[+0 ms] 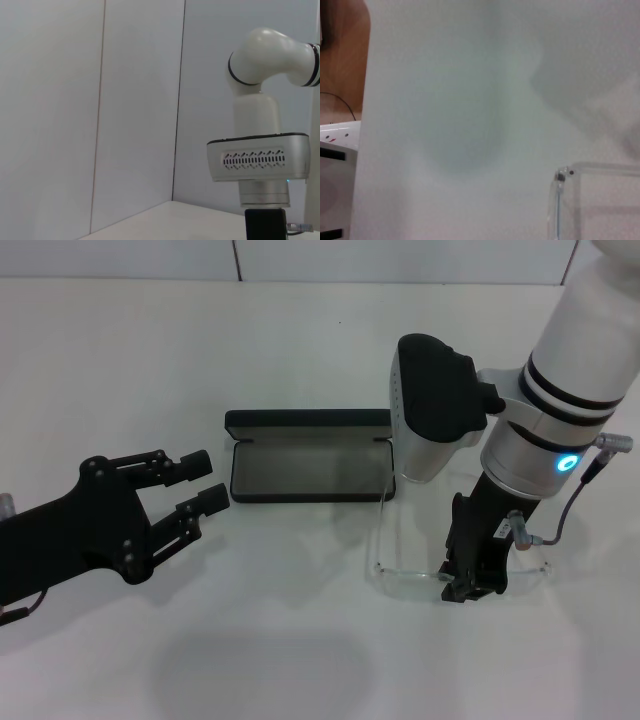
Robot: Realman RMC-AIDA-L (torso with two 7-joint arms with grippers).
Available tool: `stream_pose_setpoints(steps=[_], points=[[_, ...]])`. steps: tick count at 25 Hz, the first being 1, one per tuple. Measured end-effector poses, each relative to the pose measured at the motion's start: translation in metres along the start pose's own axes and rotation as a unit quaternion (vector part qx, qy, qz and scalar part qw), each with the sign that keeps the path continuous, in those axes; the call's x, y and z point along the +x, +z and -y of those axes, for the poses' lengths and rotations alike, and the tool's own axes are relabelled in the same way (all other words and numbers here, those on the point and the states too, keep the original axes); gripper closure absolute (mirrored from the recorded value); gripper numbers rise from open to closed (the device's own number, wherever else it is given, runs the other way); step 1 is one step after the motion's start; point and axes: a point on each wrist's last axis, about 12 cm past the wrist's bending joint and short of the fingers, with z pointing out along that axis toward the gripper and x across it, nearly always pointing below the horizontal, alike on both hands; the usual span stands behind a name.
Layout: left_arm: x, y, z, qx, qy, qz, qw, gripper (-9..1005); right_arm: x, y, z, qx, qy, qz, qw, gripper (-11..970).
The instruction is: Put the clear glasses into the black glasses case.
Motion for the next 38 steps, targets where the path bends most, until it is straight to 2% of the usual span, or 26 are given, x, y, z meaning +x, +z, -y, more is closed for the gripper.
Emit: stream_pose_setpoints(steps=[7, 12, 17, 24, 27, 31, 32, 35, 38], points=[[0.0, 0.0, 0.0, 0.0, 0.0, 0.002, 1.0, 646, 0.003, -0.001, -0.002, -0.008, 0.004, 0.001, 1.0, 798], [-0.001, 0.0, 0.0, 0.0, 0.0, 0.004, 1.0, 647, 0.016, -0.012, -0.007, -0.026, 0.029, 0.028, 0.999, 834], [-0.001, 0.0, 0.0, 0.0, 0.0, 0.005, 1.0, 647, 0.033, -0.028, -0.008, -0.001, 0.06, 0.046, 0.997, 838], [-0.004, 0.001, -0.001, 0.002, 0.003, 0.01, 1.0, 647, 0.043, -0.033, -0.017, 0.008, 0.064, 0.052, 0.997, 842], [-0.01, 0.006, -0.003, 0.013, 0.009, 0.025, 1.0, 647, 0.05, -0.045, -0.027, 0.029, 0.063, 0.105, 0.992, 844], [-0.021, 0.011, -0.005, 0.029, 0.018, 0.056, 0.998, 648, 0.069, -0.054, -0.034, 0.038, 0.053, 0.205, 0.977, 845], [-0.03, 0.017, -0.009, 0.04, 0.021, 0.074, 0.996, 648, 0.076, -0.055, -0.036, 0.036, 0.047, 0.236, 0.97, 845], [-0.045, 0.03, -0.016, 0.058, 0.028, 0.09, 0.994, 648, 0.096, -0.052, -0.042, 0.026, 0.025, 0.329, 0.944, 846], [-0.057, 0.041, -0.021, 0.07, 0.031, 0.11, 0.991, 673, 0.114, -0.042, -0.046, 0.014, 0.003, 0.417, 0.909, 846]])
